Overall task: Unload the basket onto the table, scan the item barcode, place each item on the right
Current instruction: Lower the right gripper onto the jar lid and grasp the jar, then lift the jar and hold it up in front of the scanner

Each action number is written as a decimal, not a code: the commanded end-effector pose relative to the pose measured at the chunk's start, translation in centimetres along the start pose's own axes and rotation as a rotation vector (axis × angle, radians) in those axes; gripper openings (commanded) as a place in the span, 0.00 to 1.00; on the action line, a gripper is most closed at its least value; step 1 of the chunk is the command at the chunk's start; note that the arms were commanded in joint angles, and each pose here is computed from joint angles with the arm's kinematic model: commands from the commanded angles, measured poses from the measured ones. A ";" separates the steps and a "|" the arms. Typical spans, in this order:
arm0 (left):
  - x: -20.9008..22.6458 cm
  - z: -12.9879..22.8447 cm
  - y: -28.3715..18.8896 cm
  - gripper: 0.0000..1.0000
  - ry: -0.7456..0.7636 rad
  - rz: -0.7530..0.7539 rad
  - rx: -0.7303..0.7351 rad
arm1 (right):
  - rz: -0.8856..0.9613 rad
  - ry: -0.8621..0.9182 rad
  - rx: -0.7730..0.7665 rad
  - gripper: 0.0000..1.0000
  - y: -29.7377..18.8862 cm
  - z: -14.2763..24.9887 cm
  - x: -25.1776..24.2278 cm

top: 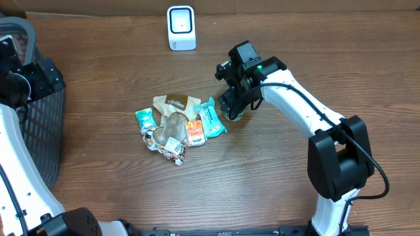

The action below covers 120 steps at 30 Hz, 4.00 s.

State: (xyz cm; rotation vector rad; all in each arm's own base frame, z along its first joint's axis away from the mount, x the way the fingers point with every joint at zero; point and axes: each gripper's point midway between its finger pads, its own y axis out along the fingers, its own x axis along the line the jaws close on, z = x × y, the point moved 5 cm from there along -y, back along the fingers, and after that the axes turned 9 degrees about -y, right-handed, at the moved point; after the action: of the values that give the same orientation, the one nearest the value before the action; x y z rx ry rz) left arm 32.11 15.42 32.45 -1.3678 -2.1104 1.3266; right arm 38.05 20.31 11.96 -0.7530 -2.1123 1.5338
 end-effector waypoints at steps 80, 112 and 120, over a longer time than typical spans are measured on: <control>-0.3 -0.4 -0.7 1.00 -0.004 0.015 -0.024 | -0.760 0.161 -0.596 0.10 -18.3 -5.3 2.2; -0.3 -0.4 -0.7 0.99 -0.004 0.015 -0.024 | 0.330 0.370 -0.639 0.08 -19.8 -10.9 -4.4; -0.3 -0.4 -0.7 1.00 -0.004 0.015 -0.024 | 0.666 0.146 -0.770 0.15 -16.0 -17.7 -4.6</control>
State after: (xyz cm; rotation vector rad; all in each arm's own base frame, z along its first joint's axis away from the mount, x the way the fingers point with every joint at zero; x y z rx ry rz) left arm 32.12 15.43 32.46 -1.3681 -2.1107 1.3262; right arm 46.51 27.20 34.19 -1.6446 -2.4970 0.6426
